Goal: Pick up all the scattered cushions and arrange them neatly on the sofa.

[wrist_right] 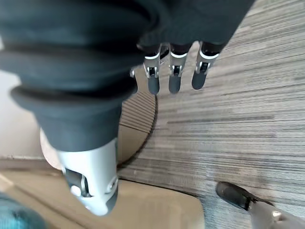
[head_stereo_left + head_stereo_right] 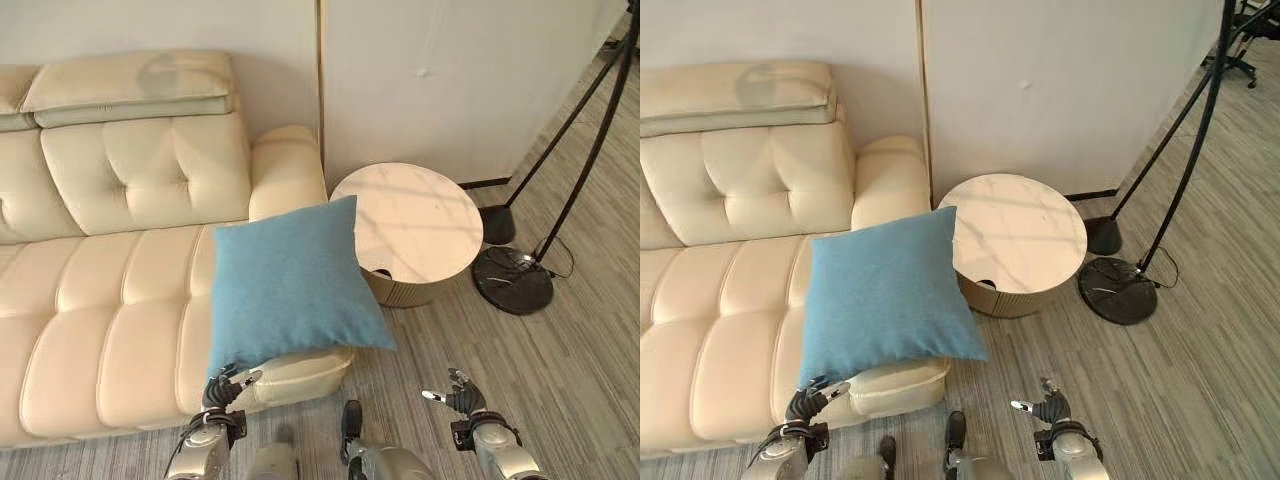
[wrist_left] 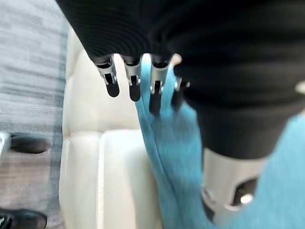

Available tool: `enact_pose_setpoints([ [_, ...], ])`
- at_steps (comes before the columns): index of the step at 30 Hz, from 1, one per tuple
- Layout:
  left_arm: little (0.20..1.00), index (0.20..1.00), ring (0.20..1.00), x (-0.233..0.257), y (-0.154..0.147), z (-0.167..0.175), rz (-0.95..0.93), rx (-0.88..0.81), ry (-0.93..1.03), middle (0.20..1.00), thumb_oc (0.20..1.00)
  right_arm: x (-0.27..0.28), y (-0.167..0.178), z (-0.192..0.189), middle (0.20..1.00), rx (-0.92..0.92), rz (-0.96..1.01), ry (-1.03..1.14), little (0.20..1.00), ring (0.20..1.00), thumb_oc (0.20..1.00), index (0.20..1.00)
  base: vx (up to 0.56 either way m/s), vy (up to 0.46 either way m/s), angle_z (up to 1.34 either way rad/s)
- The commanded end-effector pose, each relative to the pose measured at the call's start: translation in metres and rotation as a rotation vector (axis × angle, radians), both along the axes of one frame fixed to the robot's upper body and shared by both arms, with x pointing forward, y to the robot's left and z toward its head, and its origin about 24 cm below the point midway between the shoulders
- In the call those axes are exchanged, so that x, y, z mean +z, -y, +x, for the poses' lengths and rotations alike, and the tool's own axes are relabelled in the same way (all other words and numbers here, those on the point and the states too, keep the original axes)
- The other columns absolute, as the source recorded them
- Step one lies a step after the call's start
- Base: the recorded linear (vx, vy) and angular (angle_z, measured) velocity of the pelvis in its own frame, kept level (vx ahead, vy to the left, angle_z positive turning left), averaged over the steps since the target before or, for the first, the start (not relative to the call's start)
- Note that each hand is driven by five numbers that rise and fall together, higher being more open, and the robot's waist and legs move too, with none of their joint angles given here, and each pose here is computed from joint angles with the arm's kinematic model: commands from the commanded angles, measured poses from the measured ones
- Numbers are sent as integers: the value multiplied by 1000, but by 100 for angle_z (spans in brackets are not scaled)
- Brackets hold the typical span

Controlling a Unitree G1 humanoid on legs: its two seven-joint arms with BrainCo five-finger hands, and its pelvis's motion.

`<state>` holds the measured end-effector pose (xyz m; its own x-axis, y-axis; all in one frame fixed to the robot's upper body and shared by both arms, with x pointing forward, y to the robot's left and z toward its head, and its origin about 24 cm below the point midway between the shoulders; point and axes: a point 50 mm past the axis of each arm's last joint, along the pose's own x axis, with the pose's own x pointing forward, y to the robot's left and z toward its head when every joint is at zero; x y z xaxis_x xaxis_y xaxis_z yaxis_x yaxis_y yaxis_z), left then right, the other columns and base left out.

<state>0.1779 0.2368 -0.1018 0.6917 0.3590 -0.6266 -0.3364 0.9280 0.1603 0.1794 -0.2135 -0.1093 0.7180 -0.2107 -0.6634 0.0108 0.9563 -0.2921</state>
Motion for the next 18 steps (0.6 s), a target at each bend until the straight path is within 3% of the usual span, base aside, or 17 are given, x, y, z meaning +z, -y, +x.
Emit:
enact_pose_setpoints([
  [1, 1000, 1000, 1000, 13, -17, 1, 45, 95, 97, 1000, 1000, 4, 20, -12, 1000, -66, -30, 30, 1000, 1000, 1000, 1000, 140, 186, 5],
  [7, 1000, 1000, 1000, 11, -26, -12, 44, 156, 92, 1000, 1000, 9, 29, -13, 1000, -112, -53, 58, 1000, 1000, 1000, 1000, 75, 137, 11],
  [12, 1000, 1000, 1000, 37, -64, -1, 104, 224, 186, 1000, 1000, 36, 65, 4, 1000, -125, -151, 141, 1000, 1000, 1000, 1000, 21, 116, -4],
  [13, 1000, 1000, 1000, 54, -85, 10, 145, 246, 239, 1000, 1000, 55, 84, 16, 1000, -104, -221, 186, 1000, 1000, 1000, 1000, -7, 81, -3],
  [18, 1000, 1000, 1000, 75, -110, 28, 171, 244, 286, 1000, 1000, 98, 103, 55, 1000, -36, -311, 296, 1000, 1000, 1000, 1000, -4, 84, -8],
])
